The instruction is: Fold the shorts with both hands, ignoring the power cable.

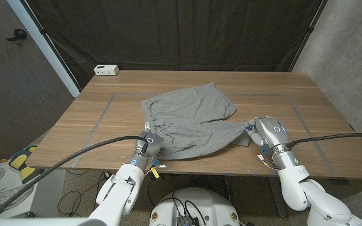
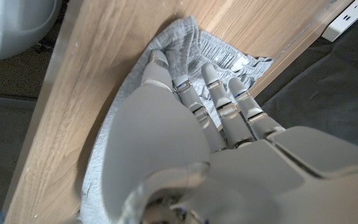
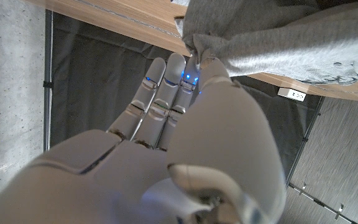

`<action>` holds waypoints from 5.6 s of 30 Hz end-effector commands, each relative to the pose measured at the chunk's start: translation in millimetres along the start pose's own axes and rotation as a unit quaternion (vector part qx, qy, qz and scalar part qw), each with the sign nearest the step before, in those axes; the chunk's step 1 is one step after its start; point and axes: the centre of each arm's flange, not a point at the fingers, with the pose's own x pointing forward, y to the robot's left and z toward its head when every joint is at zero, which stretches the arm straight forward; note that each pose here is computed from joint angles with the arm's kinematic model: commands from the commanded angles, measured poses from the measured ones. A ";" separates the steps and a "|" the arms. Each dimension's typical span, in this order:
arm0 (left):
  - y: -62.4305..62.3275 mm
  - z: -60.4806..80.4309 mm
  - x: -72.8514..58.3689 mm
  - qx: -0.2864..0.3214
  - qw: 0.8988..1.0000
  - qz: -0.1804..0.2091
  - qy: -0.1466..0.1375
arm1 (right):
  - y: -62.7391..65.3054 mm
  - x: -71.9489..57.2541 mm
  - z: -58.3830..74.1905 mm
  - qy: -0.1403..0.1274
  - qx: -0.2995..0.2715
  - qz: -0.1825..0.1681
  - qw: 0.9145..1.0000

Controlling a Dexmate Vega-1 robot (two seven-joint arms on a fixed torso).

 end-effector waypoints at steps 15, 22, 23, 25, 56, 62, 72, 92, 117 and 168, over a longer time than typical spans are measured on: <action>54.6 -73.1 -18.7 -0.161 0.984 0.068 0.033 | -7.7 20.2 4.0 -0.005 0.006 -0.028 1.000; 64.7 -87.0 -17.2 -0.175 0.981 0.081 0.038 | -14.4 25.1 3.8 -0.011 0.000 -0.041 0.999; 66.3 -88.9 -17.1 -0.178 0.980 0.082 0.038 | -15.7 26.1 3.3 -0.009 0.002 -0.041 0.999; 69.0 -93.0 -16.7 -0.186 0.978 0.085 0.037 | -17.8 27.9 2.6 -0.010 0.001 -0.047 0.999; 85.5 -154.7 -1.0 -0.330 0.942 0.064 0.014 | -36.6 88.0 1.1 -0.050 0.054 -0.102 0.992; 86.3 -164.4 5.1 -0.353 0.934 0.060 0.010 | -38.9 106.8 3.4 -0.063 0.066 -0.107 0.990; 86.5 -178.6 18.4 -0.371 0.927 0.053 0.021 | -43.7 141.6 10.6 -0.083 0.074 -0.114 0.987; 96.2 -209.5 55.0 -0.376 0.925 0.017 0.058 | -37.2 203.6 14.1 -0.089 0.091 -0.115 0.985; 134.2 -207.0 131.7 -0.315 0.946 -0.019 0.070 | -29.0 252.3 12.7 -0.085 0.104 -0.111 0.985; 88.4 -215.4 176.4 -0.270 0.945 0.010 0.184 | -3.2 331.1 30.4 -0.064 0.080 -0.069 0.992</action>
